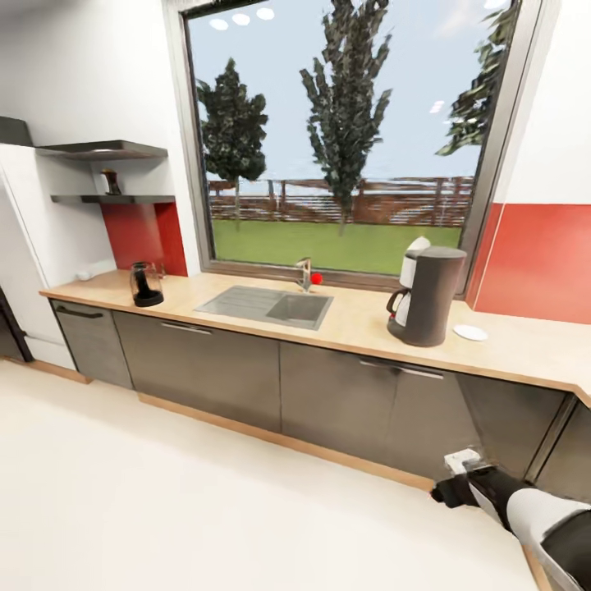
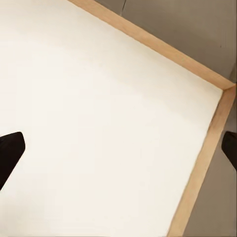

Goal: Set up a coffee station on the kitchen countertop: keep the coffee maker on the countertop, move the bottle of coffee from the kitchen shelf to the counter next to the coffee maker, place a paper coffee filter on top of the coffee maker, put the saucer next to the coffee maker with the coffee cup on the saucer, and place the electric kettle next to the coffee maker.

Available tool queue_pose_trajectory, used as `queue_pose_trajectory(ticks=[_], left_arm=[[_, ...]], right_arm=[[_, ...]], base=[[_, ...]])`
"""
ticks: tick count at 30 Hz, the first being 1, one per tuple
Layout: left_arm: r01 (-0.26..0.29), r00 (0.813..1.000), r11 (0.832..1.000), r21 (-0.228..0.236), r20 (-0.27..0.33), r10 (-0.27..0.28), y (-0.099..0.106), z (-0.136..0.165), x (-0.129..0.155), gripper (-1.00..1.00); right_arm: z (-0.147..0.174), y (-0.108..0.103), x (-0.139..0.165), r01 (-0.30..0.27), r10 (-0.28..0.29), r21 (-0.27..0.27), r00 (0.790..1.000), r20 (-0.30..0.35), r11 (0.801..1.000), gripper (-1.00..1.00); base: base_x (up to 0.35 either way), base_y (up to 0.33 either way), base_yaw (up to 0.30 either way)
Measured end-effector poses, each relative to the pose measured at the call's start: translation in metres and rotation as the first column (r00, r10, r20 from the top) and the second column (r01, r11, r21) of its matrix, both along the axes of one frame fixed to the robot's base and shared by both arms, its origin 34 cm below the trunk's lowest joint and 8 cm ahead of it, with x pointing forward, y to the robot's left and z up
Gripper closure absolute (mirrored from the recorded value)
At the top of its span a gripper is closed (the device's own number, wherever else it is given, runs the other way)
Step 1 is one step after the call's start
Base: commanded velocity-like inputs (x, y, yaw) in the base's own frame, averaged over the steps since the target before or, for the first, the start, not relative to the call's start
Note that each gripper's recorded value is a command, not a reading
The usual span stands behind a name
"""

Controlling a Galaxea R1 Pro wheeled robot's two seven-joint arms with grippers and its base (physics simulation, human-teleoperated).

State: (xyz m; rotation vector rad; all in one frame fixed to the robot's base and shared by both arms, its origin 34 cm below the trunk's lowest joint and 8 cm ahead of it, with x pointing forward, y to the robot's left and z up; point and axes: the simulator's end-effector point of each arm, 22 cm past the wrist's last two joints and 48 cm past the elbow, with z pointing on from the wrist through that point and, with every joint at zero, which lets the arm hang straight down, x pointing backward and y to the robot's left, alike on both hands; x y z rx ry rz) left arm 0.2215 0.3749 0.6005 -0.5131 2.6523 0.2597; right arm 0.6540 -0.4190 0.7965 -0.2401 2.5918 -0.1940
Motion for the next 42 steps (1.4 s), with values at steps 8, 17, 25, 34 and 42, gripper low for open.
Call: queue_pose_trajectory(ticks=[8,17,25,34,42], left_arm=[[0.102,0.991,0.995,0.021,0.090,-0.104,-0.006,0.012,0.047,-1.00],[0.147,0.972,0.989,0.034,0.178,-0.151,-0.014,0.027,0.087,-1.00],[0.161,0.957,0.986,0.044,0.239,-0.167,-0.016,0.040,0.117,-1.00],[0.299,0.903,0.953,0.058,0.304,-0.302,-0.073,0.071,0.184,-1.00],[0.341,0.891,0.939,0.048,0.301,-0.340,-0.095,0.070,0.186,-1.00]], right_arm=[[-0.094,0.021,-0.117,0.010,-0.005,0.059,0.996,-0.087,0.998,-1.00],[-0.146,0.027,-0.220,0.058,-0.040,0.090,0.981,-0.190,0.994,-1.00],[-0.153,0.027,-0.240,0.069,-0.047,0.100,0.977,-0.210,0.993,-1.00],[-0.154,0.021,-0.250,0.065,-0.047,0.090,0.980,-0.192,0.994,-1.00],[-0.160,0.032,-0.255,0.067,-0.048,0.091,0.979,-0.198,0.994,-1.00]], base=[[0.000,0.000,0.187],[0.000,0.000,0.169],[0.054,0.000,0.019],[0.316,0.000,-0.089],[0.271,-0.059,-0.012]])
